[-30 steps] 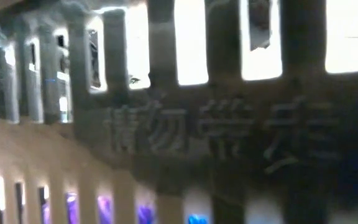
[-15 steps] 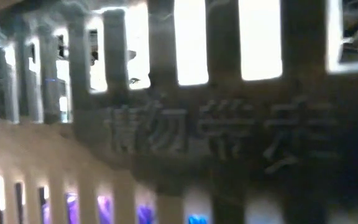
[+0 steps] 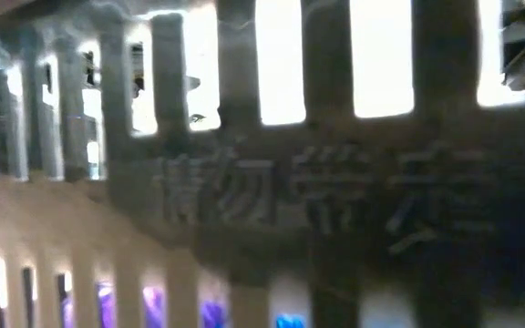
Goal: Pick & Place Office Desk Supplies
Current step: Put the left black rubber band into the yellow bin
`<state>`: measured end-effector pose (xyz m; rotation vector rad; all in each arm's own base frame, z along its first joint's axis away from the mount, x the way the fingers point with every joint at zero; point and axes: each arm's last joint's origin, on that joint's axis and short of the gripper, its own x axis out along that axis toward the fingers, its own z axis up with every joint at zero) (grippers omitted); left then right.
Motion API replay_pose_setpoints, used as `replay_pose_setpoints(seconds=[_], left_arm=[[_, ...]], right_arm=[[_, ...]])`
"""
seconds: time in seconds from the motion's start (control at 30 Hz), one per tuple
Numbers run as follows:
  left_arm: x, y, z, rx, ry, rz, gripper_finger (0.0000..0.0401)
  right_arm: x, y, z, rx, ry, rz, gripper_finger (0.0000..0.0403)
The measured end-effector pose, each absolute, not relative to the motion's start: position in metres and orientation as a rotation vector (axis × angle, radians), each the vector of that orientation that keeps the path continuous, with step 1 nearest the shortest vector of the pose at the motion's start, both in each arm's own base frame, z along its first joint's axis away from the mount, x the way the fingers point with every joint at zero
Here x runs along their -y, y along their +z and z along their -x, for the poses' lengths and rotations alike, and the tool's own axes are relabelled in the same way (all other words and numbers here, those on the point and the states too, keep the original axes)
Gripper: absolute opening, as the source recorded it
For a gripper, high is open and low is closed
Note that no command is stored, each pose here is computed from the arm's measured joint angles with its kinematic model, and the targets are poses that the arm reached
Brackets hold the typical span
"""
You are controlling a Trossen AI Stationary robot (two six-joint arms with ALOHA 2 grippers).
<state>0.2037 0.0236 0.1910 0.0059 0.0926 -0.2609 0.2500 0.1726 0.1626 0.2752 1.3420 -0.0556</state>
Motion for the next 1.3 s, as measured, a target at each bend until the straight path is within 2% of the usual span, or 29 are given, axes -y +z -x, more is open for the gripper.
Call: replay_pose_setpoints(seconds=[0.3, 0.87, 1.0, 1.13, 1.3], left_arm=[[-0.024, 0.191, -0.204, -0.097, -0.246, -0.006, 0.0267], [-0.024, 0.190, -0.204, -0.101, -0.245, -0.005, 0.0267], [-0.024, 0.190, -0.204, -0.101, -0.245, -0.005, 0.0267], [-0.024, 0.190, -0.204, -0.102, -0.245, -0.004, 0.0267], [-0.024, 0.190, -0.204, -0.102, -0.245, -0.004, 0.0267]], right_arm=[[-0.179, 0.162, -0.261, -1.224, 0.035, -0.253, 0.0188], [-0.189, 0.123, -0.261, -1.365, 0.028, -0.168, 0.0118], [-0.191, 0.119, -0.257, -1.359, -0.012, -0.114, 0.0086], [-0.190, 0.119, -0.255, -1.365, -0.049, -0.115, 0.0018], [-0.192, 0.122, -0.258, -1.365, -0.059, -0.133, 0.0004]])
